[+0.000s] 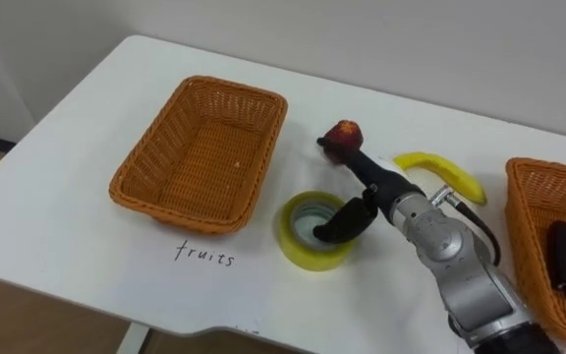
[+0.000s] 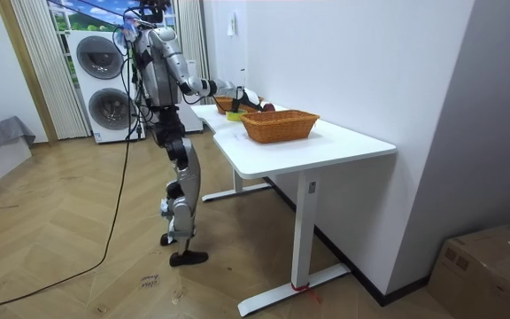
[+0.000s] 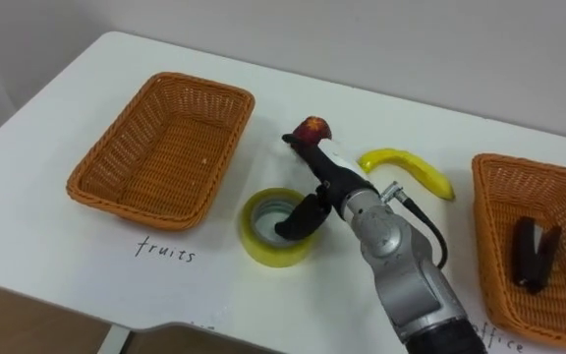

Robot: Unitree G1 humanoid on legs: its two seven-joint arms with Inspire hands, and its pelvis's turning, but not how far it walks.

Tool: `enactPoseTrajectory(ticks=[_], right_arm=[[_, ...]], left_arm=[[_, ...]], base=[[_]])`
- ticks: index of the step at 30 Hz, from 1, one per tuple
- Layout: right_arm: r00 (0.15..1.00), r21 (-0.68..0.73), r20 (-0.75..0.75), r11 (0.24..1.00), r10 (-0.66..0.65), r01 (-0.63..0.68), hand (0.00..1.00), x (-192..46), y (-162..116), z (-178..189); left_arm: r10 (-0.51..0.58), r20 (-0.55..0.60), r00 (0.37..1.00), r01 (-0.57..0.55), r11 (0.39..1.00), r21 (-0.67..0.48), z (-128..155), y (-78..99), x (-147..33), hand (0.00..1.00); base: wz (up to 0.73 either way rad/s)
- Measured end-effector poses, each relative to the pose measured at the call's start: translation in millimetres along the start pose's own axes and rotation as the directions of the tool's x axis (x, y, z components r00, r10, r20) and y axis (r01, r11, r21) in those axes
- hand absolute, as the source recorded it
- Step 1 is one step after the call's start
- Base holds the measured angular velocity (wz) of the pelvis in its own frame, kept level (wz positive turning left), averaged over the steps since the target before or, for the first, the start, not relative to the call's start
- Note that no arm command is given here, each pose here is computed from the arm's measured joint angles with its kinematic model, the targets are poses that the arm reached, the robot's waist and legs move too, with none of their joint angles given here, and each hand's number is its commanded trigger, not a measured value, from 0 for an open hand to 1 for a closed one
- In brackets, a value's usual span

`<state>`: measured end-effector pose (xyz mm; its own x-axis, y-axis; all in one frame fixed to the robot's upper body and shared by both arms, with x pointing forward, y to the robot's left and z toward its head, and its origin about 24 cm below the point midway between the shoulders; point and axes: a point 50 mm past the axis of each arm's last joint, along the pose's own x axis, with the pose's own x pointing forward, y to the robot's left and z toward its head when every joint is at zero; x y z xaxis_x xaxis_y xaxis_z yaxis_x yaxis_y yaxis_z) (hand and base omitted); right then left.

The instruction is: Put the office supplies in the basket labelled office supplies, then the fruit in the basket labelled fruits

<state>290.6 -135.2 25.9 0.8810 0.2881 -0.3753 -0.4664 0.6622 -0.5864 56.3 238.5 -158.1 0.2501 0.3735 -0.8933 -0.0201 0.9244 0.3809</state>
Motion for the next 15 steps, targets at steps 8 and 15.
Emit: enactPoseTrajectory(ticks=[8, 15], right_arm=[[0.998, -0.065, -0.056, 0.998, 0.006, -0.010, 0.00, 2.3, -0.9, -4.0], [0.996, -0.085, -0.081, 0.995, 0.048, -0.055, 0.00, 2.3, 0.4, -5.4]], left_arm=[[0.000, 0.004, 1.000, 0.000, 1.000, -0.001, 5.1, -1.0, 0.4, 0.00], [0.004, 0.009, 1.000, -0.004, 1.000, -0.004, 7.4, 0.5, 0.9, 0.00]], base=[[0.00], [0.00]])
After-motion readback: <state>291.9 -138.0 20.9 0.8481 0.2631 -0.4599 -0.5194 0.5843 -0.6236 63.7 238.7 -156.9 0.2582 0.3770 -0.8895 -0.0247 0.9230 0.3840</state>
